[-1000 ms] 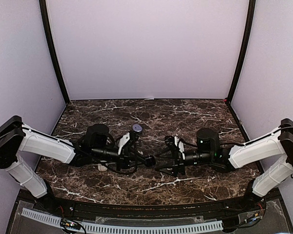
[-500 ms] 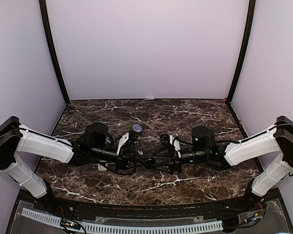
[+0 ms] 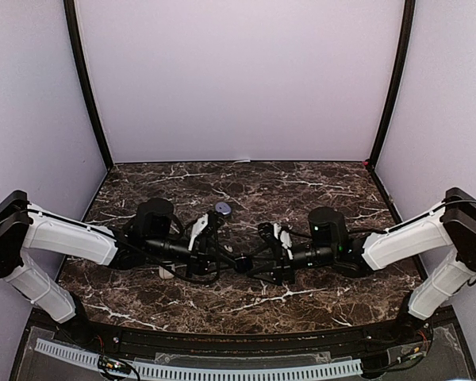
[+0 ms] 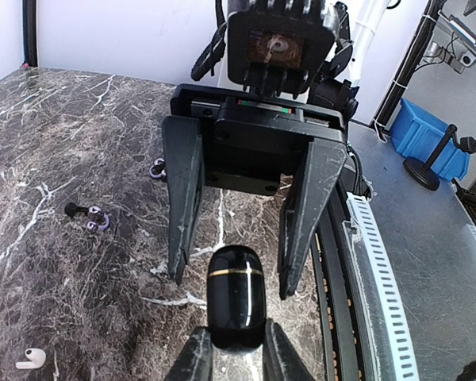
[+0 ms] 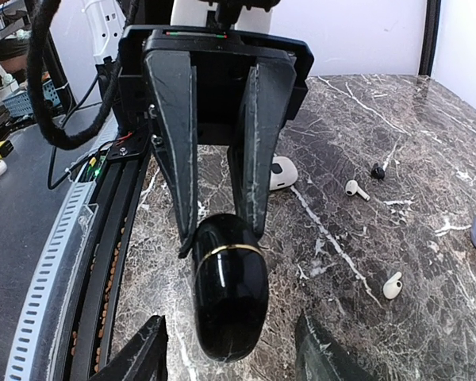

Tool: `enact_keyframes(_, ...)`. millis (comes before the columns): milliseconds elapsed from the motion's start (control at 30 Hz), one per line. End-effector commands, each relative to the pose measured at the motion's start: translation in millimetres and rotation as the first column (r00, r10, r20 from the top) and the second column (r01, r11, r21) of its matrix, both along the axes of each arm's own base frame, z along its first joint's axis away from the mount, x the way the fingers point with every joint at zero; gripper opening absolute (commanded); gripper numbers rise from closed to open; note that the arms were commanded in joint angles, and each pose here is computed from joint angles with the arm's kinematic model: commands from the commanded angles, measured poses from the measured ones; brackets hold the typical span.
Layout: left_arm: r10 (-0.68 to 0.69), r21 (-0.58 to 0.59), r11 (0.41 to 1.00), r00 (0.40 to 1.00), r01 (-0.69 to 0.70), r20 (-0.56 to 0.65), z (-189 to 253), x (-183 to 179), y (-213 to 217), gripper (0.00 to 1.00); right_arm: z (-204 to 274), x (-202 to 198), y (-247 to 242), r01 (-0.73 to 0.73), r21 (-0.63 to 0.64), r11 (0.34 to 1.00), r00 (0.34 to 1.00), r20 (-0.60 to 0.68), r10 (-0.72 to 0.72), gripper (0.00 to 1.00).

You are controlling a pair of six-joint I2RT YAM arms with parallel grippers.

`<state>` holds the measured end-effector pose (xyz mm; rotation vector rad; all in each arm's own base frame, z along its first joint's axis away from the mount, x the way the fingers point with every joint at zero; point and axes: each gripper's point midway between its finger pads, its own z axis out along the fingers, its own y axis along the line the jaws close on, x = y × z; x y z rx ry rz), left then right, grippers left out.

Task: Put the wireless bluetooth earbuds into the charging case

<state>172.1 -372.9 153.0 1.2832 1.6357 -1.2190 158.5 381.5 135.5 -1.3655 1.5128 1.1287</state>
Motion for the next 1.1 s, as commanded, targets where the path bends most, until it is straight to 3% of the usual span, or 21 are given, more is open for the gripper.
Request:
enact_keyframes(0,-0.010,-0.039,0.999,0.999,0.011,0.035,21.5,1.3,-2.3,0.25,6.2,-0.7,6.2,-0.017,0.016,1.000,1.000,0.024,0.017,0.53)
enact_keyframes(1067,-0.025,-0.010,1.000,1.000,0.025,0.013,9.1,1.5,-5.2,0.26,3.4,-4.2,17.1,-0.062,-0.008,0.998,0.997,0.053,0.063,0.25)
